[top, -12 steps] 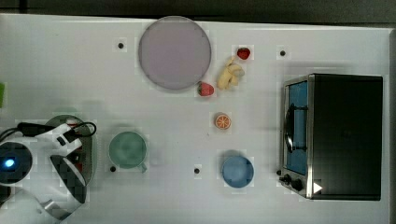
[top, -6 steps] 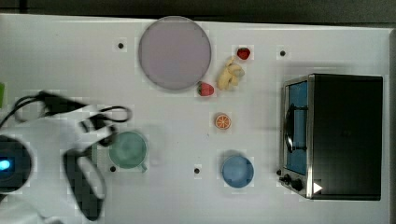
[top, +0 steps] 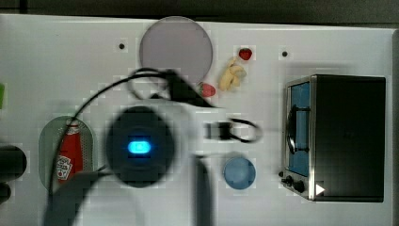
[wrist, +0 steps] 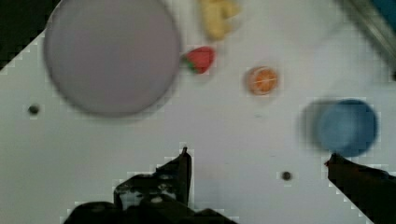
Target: Pick Ketchup from the table and place it in strainer.
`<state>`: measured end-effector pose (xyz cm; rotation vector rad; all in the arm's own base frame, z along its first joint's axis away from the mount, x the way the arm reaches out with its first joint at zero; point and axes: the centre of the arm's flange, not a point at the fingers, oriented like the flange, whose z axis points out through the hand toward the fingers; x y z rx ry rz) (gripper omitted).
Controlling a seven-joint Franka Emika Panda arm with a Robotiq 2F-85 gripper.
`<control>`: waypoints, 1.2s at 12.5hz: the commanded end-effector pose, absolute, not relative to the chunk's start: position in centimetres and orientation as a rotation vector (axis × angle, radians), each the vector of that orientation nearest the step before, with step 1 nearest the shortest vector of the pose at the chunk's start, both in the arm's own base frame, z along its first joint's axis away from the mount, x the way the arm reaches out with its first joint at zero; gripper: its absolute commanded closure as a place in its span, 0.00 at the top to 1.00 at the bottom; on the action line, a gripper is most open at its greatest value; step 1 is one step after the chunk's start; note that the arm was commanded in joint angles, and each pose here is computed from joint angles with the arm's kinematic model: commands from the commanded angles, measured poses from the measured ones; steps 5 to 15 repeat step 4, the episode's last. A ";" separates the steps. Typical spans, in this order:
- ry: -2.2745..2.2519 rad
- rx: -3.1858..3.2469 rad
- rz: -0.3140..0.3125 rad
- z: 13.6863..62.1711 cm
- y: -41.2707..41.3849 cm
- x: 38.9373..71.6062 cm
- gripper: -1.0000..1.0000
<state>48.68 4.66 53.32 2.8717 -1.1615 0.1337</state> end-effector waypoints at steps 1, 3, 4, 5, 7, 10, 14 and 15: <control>-1.099 2.899 0.118 57.7 2.1 47.7 1.00; -1.166 2.905 0.019 58.3 -0.1 47.0 1.00; -1.200 2.918 0.010 58.4 -0.7 47.0 1.00; -1.200 2.918 0.010 58.4 -0.7 47.0 1.00; -1.200 2.918 0.010 58.4 -0.7 47.0 1.00; -1.200 2.918 0.010 58.4 -0.7 47.0 1.00; -1.200 2.918 0.010 58.4 -0.7 47.0 1.00; -1.200 2.918 0.010 58.4 -0.7 47.0 1.00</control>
